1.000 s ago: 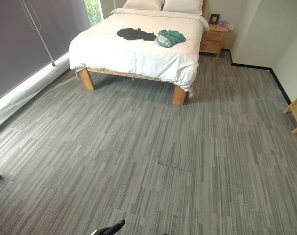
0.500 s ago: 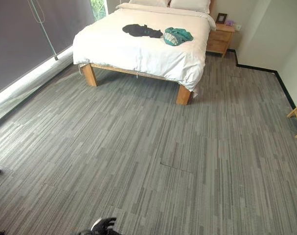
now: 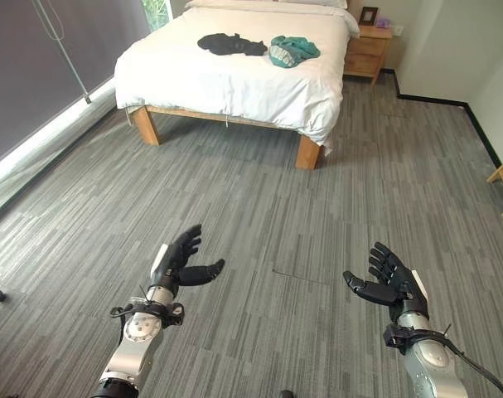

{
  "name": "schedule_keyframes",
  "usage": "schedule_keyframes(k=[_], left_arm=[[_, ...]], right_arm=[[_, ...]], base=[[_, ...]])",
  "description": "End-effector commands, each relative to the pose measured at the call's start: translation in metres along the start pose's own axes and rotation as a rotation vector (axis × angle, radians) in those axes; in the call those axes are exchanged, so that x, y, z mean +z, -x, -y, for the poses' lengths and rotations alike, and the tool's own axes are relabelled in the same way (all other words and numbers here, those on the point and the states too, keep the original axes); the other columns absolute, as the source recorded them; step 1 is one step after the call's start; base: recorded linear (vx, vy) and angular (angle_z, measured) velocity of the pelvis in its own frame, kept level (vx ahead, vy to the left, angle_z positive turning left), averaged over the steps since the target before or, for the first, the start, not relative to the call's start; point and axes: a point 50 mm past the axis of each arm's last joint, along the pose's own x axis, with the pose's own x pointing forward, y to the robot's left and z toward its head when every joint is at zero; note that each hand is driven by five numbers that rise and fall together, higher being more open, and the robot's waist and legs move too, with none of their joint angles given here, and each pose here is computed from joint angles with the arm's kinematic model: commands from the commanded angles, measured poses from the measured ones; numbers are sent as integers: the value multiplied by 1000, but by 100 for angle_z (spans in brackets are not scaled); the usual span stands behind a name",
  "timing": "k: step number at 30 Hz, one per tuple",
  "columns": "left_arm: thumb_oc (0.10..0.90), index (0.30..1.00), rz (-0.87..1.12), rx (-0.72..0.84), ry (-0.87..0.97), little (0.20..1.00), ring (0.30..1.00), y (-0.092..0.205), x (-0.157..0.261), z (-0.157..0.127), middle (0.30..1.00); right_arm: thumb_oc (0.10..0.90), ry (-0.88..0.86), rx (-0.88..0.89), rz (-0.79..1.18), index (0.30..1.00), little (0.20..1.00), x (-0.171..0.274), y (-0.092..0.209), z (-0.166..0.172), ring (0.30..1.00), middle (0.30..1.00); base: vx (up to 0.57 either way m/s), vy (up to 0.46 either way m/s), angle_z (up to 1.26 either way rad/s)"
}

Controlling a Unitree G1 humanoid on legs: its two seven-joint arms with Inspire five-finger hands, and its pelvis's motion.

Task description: Pick up bed clothes into laundry basket.

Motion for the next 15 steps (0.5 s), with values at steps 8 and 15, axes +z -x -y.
schedule_keyframes(k=[8, 15], left_arm=[[800, 900, 58, 194, 197, 900, 900, 11, 0, -20, 900], [800, 900, 198, 182, 190, 900, 900, -7, 36, -19, 900]], right_arm=[[800, 6, -61, 121, 900, 900, 16, 2, 2, 900, 900], [800, -57, -8, 302, 900, 900, 62, -15, -15, 900, 900]], base=[[50, -2, -9], [38, 67, -19]])
